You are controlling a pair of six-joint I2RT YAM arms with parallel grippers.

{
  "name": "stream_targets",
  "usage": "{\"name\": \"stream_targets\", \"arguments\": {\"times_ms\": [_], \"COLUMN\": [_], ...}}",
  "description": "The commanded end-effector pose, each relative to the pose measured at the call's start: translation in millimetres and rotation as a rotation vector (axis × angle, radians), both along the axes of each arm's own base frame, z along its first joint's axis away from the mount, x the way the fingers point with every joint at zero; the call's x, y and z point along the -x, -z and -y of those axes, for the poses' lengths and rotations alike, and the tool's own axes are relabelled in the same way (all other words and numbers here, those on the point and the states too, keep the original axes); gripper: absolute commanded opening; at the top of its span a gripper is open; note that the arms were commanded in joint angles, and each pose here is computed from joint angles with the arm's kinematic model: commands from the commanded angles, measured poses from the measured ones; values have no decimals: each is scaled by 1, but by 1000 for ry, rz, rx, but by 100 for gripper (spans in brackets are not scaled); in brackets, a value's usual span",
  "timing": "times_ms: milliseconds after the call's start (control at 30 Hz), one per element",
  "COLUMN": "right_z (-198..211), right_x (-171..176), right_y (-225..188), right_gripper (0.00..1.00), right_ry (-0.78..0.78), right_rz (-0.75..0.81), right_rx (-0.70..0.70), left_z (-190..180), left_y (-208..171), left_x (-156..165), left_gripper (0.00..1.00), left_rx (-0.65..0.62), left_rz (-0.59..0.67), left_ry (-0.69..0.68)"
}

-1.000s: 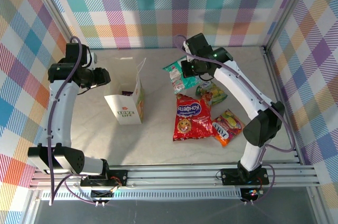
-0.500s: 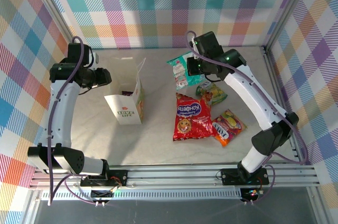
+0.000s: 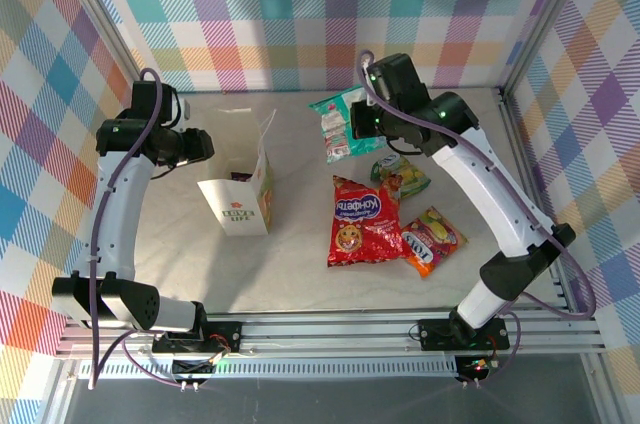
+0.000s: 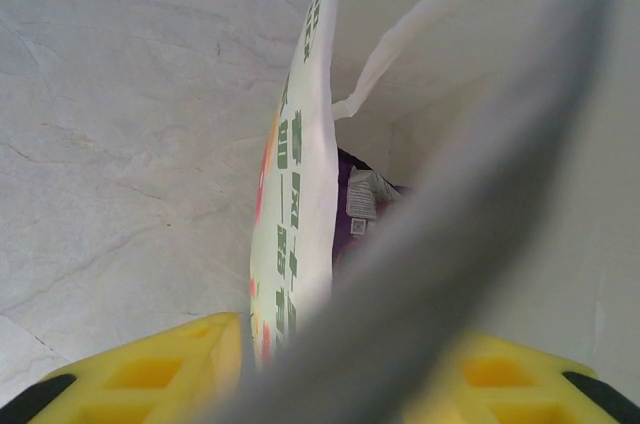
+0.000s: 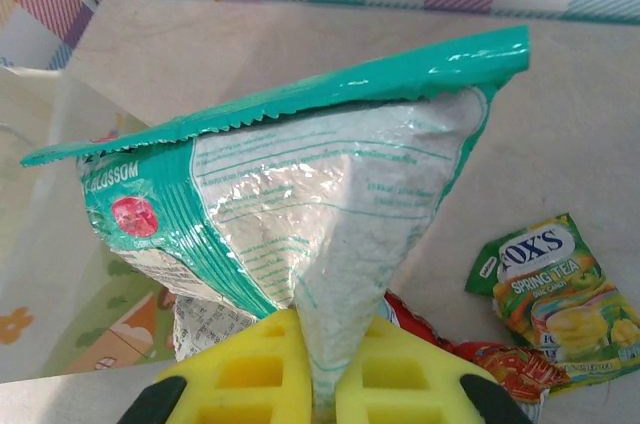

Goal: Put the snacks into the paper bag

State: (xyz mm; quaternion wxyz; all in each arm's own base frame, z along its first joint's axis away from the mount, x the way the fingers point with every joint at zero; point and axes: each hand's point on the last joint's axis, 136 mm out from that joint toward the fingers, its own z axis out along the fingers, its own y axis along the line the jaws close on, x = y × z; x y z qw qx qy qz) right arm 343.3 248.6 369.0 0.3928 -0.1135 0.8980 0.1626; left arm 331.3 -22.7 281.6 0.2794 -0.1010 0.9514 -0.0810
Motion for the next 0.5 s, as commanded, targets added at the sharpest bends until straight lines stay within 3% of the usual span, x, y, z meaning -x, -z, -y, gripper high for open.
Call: {"name": "stream_targets", "arguments": {"times_ms": [0,467], "right_z": [0,-33], "right_x": [4,17], "right_y": [-35,-95], "right_gripper": [0,0], "right_ry": [8,-89], "right_rz": [85,217], "right_rx": [-30,-72], "left_z": [2,3], "left_y": [-11,-14], "left_x": [5,10], "left_gripper": [44,44], "left_rx": [4,-1], "left_rz": [16,30], "left_ry": [5,14]}}
